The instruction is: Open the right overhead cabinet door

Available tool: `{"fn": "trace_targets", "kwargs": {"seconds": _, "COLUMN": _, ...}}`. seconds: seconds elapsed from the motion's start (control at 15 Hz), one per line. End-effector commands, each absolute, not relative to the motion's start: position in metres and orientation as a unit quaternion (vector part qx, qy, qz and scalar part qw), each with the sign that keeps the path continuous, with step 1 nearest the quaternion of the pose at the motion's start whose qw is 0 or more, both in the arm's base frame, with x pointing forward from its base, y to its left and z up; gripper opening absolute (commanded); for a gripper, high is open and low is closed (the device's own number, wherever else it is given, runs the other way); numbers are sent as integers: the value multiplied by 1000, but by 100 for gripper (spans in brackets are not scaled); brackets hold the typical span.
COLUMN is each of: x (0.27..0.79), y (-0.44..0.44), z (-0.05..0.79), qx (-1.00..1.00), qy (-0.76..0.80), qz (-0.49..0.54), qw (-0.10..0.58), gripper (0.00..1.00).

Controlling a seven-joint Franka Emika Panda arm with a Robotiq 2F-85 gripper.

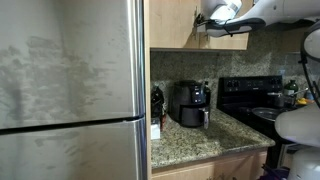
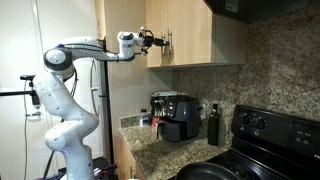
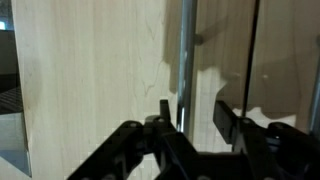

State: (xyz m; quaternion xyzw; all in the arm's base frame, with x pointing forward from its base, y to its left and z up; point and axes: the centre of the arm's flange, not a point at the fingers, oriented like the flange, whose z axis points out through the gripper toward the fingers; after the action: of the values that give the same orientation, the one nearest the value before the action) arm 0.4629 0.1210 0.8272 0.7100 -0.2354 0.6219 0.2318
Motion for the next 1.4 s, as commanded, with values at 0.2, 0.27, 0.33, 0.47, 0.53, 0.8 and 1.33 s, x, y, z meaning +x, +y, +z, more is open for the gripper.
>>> {"fn": "trace_targets", "kwargs": {"seconds": 0.2, "x": 497, "y": 75, "z": 817, "qx": 700, "qy": -271, "qz": 613, "qw": 245, "gripper": 2}}
{"fn": "trace_targets", "kwargs": {"seconds": 0.27, "x": 497, "y": 70, "z": 816, "qx": 701, "qy": -285, "qz": 601, "qw": 258, "gripper": 0}}
{"fn": "trace_targets", "kwargs": {"seconds": 0.33, "x": 495, "y": 67, "z": 812, "qx": 694, "qy": -297, "qz": 593, "qw": 280, "gripper": 4}}
{"fn": "trace_targets", "kwargs": {"seconds": 0.47, "x": 483, "y": 63, "z": 809, "qx": 683, "qy": -307, "qz": 591, "qw": 299, "gripper": 4}}
{"fn": "trace_targets", "kwargs": {"seconds": 0.53, "x": 471, "y": 59, "z": 807, "qx": 676, "qy": -312, "qz": 596, "qw": 302, "gripper": 4}}
{"fn": "trace_targets", "kwargs": {"seconds": 0.8, "x": 429, "y": 47, "z": 807, "qx": 673, "qy": -313, "qz": 608, "qw": 281, "gripper": 4}}
{"fn": "trace_targets", "kwargs": {"seconds": 1.33, "x": 354, "y": 50, "z": 808, "qx": 696, "qy": -311, "qz": 610, "qw": 216, "gripper": 4}}
